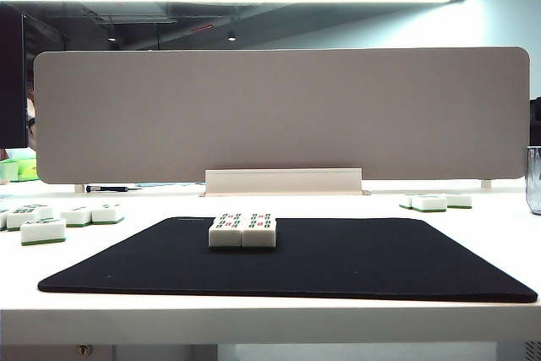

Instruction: Arrange four mahjong tiles into a neat stack, creating two layers of paired tiles.

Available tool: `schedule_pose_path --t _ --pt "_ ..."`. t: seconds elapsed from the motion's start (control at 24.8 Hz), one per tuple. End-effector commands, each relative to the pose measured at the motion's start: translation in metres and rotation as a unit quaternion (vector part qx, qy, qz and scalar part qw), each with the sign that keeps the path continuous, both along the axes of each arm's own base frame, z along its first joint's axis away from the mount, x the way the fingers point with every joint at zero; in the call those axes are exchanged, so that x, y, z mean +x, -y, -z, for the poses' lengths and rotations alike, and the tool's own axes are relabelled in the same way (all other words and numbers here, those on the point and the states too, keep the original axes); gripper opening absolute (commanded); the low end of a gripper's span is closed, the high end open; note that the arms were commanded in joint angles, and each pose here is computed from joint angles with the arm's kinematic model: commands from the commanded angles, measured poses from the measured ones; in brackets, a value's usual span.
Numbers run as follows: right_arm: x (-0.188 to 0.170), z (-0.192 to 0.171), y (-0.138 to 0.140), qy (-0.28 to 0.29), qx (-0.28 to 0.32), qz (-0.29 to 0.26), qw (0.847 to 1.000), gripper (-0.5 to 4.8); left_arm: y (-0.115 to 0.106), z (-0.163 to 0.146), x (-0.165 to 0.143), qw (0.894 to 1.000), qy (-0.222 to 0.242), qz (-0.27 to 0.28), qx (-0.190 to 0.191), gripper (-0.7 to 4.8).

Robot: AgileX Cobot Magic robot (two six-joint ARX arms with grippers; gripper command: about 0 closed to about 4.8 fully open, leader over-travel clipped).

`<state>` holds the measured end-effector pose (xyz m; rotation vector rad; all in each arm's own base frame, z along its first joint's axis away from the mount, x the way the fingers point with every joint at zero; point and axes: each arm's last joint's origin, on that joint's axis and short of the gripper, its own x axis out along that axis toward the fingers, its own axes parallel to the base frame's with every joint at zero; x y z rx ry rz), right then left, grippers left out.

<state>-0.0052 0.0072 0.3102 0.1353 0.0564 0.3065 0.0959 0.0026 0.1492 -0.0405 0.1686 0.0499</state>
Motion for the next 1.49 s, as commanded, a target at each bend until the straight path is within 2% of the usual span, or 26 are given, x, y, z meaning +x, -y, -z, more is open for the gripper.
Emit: schedule_pose_path --t 0.04,0.2,0.36,0.69,0.89,0.97,1.29,1.49 --pt "-0.015 -0.008 -0.001 0.010 0.001 -0.032 0.999 -0.01 0.000 0.002 0.000 1.000 -0.006 0.000 -0.014 0.26" --pt "-0.030 -0.015 -0.001 0.001 0.001 -0.052 0.999 -0.01 0.000 0.002 0.000 1.000 -0.005 -0.002 -0.023 0.26" --pt "-0.045 -0.015 -0.001 -0.034 0.002 -0.068 0.997 -0.01 0.000 0.002 0.000 1.000 -0.005 -0.002 -0.023 0.26" --pt "-0.052 -0.005 -0.004 -0.097 0.010 -0.114 0.989 -0.01 0.000 0.002 0.000 1.000 -0.005 0.000 -0.026 0.26" --pt "-0.053 0.000 -0.004 -0.126 0.012 -0.119 0.985 -0.01 0.000 0.001 0.000 0.996 -0.001 -0.008 -0.086 0.26" --pt "-0.053 0.002 -0.004 -0.133 0.013 -0.119 0.984 -0.01 0.001 -0.002 0.000 0.996 0.001 0.001 -0.092 0.26" --pt "-0.054 0.003 -0.004 -0.137 0.013 -0.119 0.983 -0.01 0.002 -0.034 -0.007 0.994 0.048 0.016 -0.094 0.26" --pt "-0.054 0.004 -0.004 -0.143 0.013 -0.118 0.983 -0.01 0.002 -0.050 -0.012 0.994 0.058 0.024 -0.094 0.26"
